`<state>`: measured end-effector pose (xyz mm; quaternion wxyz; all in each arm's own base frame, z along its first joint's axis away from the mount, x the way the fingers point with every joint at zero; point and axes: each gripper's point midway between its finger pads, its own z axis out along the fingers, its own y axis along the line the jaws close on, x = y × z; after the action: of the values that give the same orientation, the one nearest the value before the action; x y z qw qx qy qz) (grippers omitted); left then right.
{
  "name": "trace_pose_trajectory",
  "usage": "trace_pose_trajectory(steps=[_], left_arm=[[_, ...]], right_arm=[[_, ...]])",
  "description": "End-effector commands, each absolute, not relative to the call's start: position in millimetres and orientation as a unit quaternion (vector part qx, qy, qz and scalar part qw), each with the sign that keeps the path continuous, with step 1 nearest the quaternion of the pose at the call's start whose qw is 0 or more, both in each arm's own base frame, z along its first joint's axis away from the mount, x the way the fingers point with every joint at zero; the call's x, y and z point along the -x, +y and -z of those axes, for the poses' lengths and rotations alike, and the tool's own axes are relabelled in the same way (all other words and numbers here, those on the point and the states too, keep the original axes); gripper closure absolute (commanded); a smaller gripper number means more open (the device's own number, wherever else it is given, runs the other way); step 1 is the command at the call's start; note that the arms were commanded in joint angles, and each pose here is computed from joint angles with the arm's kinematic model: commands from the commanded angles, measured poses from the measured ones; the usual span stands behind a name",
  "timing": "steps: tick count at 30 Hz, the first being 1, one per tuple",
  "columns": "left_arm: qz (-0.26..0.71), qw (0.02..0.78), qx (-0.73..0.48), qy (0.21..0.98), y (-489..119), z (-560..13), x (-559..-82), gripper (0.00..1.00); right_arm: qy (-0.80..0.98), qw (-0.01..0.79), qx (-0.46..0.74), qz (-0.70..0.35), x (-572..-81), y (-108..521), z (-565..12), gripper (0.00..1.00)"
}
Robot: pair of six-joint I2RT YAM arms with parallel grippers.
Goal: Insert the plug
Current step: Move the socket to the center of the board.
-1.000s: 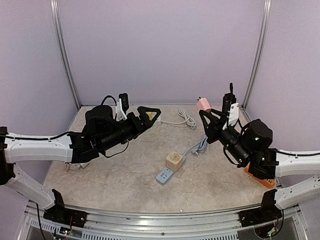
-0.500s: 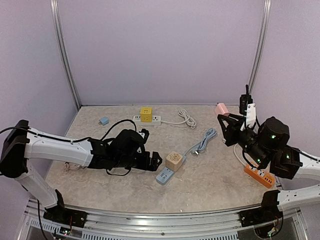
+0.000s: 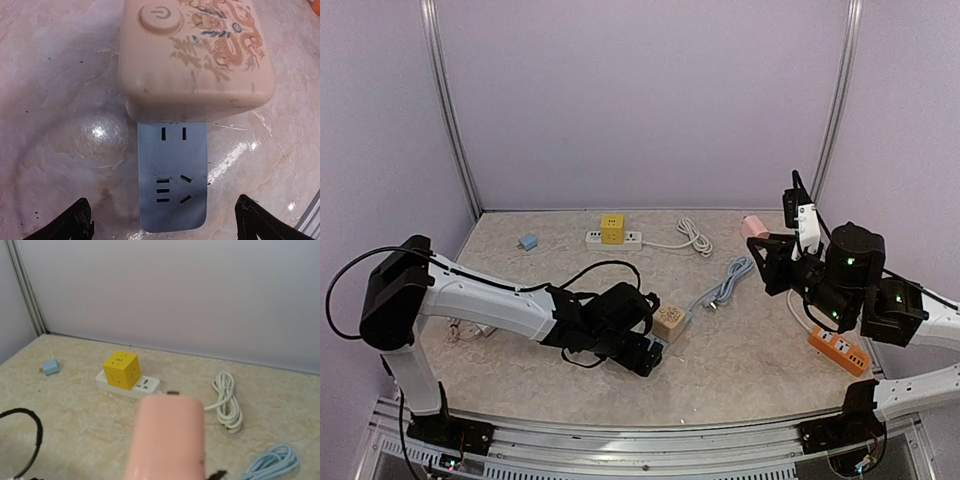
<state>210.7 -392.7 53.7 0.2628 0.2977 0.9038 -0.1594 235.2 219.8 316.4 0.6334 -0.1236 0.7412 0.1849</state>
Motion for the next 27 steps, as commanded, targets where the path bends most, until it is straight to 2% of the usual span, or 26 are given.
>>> trace_pose_trajectory(steps=[1,9,15,19,27], left_arm=[[0.154,0.236,-0.316,0.906,-400.0,-40.6,-206.2,0.07],[0.131,0.222,-0.311,0.915,-413.7,-26.3,-215.8,0.22],[0.117,0.223,-0.287,0.924,-419.4,-27.1,-228.8,0.50],[0.106,0.218,-0.251,0.937,-418.5,-27.7,-238.8,0.60],[0.060,0.231,-0.145,0.960,-392.6,-33.0,-273.4,0.63]], right_arm=[[0.741,0.633,0.115,-0.191,-231.7,213.1,-324.5,1.00],[0.739,0.637,0.116,-0.186,-230.2,208.4,-328.6,1.00],[0.733,0.647,0.110,-0.179,-230.5,202.7,-338.4,1.00],[0.731,0.651,0.107,-0.177,-230.3,199.8,-344.1,1.00],[0.733,0.650,0.104,-0.170,-232.2,198.5,-342.7,1.00]])
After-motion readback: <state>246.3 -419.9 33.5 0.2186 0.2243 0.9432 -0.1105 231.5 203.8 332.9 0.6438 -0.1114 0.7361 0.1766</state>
